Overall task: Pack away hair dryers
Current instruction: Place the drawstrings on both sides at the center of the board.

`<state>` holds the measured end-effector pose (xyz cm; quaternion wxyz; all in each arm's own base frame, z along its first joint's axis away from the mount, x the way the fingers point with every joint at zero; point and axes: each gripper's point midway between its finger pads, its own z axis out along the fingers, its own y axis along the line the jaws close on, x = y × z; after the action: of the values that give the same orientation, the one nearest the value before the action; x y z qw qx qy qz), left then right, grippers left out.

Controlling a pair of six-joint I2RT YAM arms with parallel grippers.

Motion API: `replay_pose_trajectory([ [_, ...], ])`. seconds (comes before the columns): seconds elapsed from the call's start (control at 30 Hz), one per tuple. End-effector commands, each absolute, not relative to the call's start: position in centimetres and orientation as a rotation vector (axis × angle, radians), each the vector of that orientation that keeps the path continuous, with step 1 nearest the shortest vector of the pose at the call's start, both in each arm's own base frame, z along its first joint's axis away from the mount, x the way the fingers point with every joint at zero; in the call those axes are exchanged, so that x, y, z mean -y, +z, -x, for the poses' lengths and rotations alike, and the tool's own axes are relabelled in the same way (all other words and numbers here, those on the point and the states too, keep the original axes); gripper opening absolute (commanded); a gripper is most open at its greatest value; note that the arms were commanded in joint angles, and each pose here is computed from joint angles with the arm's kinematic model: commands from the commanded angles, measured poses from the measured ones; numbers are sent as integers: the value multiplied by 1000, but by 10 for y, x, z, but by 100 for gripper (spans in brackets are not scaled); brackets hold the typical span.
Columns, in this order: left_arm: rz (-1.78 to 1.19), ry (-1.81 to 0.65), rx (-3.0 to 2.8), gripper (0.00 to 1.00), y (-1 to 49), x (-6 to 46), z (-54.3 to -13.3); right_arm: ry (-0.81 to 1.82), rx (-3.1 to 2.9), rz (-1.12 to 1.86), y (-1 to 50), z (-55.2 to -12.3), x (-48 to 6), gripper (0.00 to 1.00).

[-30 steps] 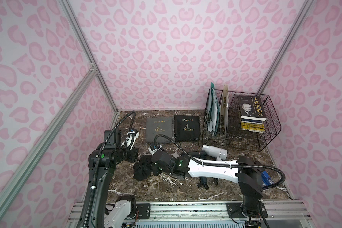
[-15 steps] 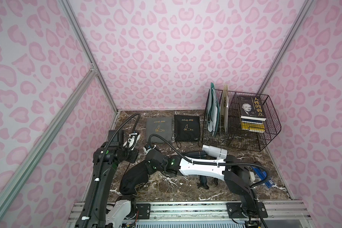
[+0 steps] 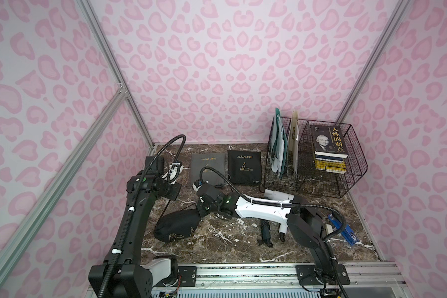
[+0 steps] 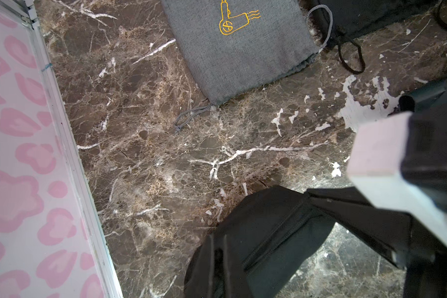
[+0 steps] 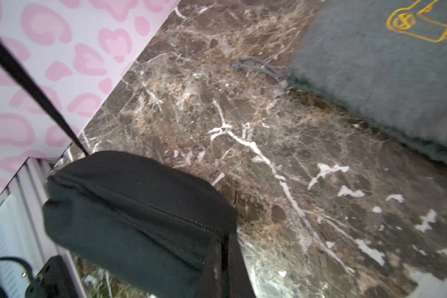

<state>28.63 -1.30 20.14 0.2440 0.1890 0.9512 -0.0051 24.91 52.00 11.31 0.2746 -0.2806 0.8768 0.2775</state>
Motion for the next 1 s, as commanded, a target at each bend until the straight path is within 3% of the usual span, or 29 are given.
replay_pose_trajectory([
  [0.0,-609,-67,-2608,7,199,21,-275,832,-2338,894,115,-231,-528,9],
  [0.13,-799,-159,-2644,21,199,32,-255,876,-2340,1045,118,-211,-522,20],
  [0.47,-1156,-463,-2715,52,212,54,-218,893,-2392,1206,128,-202,-463,35],
  [0.77,-1209,-771,-2691,59,244,78,-206,1076,-2348,1232,160,-211,-433,37],
  [0.97,-999,-720,-2654,61,261,84,-235,832,-2459,834,154,-267,-382,39],
])
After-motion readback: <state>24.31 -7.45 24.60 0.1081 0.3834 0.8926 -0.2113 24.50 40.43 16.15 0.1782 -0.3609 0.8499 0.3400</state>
